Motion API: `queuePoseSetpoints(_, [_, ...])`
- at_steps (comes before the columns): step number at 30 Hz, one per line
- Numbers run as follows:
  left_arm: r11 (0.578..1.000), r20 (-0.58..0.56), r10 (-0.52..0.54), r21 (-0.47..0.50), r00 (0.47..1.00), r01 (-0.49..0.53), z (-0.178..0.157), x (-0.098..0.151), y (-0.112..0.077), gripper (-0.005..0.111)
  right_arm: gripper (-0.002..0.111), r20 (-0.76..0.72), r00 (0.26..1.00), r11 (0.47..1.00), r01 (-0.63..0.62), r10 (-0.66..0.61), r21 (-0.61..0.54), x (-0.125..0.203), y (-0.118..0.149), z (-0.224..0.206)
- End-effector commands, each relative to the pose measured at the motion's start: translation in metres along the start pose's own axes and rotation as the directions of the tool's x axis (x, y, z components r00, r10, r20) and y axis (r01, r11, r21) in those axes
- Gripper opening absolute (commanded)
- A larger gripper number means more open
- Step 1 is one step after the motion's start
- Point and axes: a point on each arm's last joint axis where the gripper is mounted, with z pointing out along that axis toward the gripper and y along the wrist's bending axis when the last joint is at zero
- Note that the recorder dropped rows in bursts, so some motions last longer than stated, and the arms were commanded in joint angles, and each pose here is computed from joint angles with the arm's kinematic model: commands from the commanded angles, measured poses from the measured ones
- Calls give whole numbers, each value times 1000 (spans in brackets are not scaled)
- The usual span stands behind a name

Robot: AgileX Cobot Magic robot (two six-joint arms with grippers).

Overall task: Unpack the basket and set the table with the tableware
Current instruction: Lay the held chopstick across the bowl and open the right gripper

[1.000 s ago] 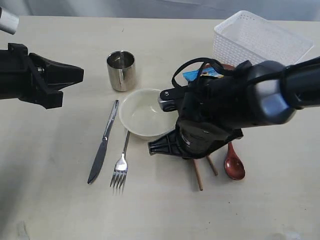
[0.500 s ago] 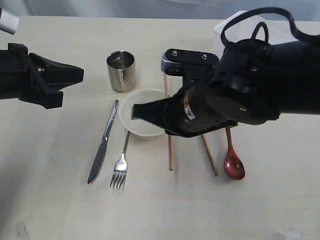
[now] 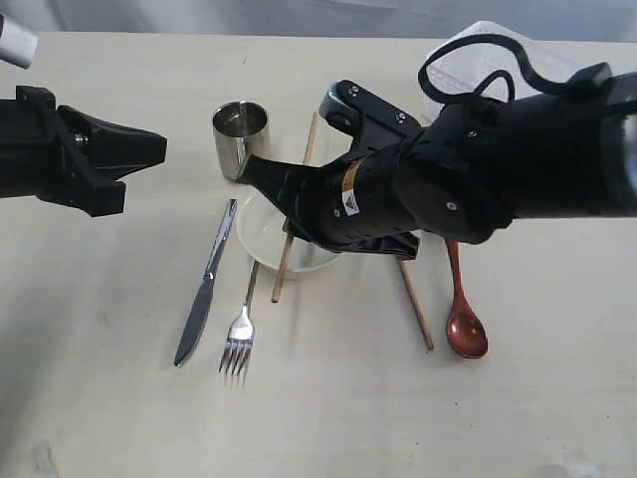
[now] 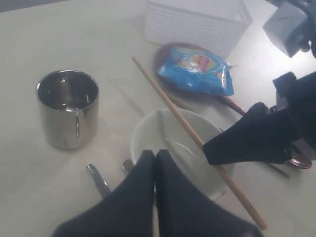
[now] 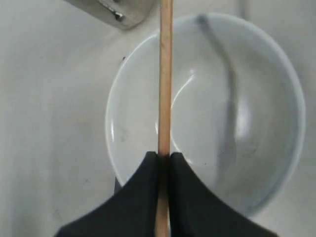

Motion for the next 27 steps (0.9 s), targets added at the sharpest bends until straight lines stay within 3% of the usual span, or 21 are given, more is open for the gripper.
queuePoseSetpoints(1, [1000, -3, 1, 3, 1000, -1, 0, 2, 0, 0, 0, 8, 1000, 1000, -22, 22, 7, -5, -4, 4])
queuePoseSetpoints(7, [1000, -3, 1, 3, 1000, -1, 0, 2, 0, 0, 0, 11, 998, 998, 61, -61, 21, -16, 11, 1])
queuePoseSetpoints(15, [1000, -3, 1, 3, 1000, -1, 0, 2, 0, 0, 0, -30, 997, 992, 70, -67, 101, -22, 19, -6])
queuePoseSetpoints(20, [1000, -3, 1, 3, 1000, -1, 0, 2, 0, 0, 0, -64, 995, 989, 79, -72, 128, -20, 17, 8])
queuePoseSetpoints(27, [1000, -3, 1, 3, 1000, -1, 0, 2, 0, 0, 0, -155, 984, 980, 116, -91, 163, -36, 34, 25])
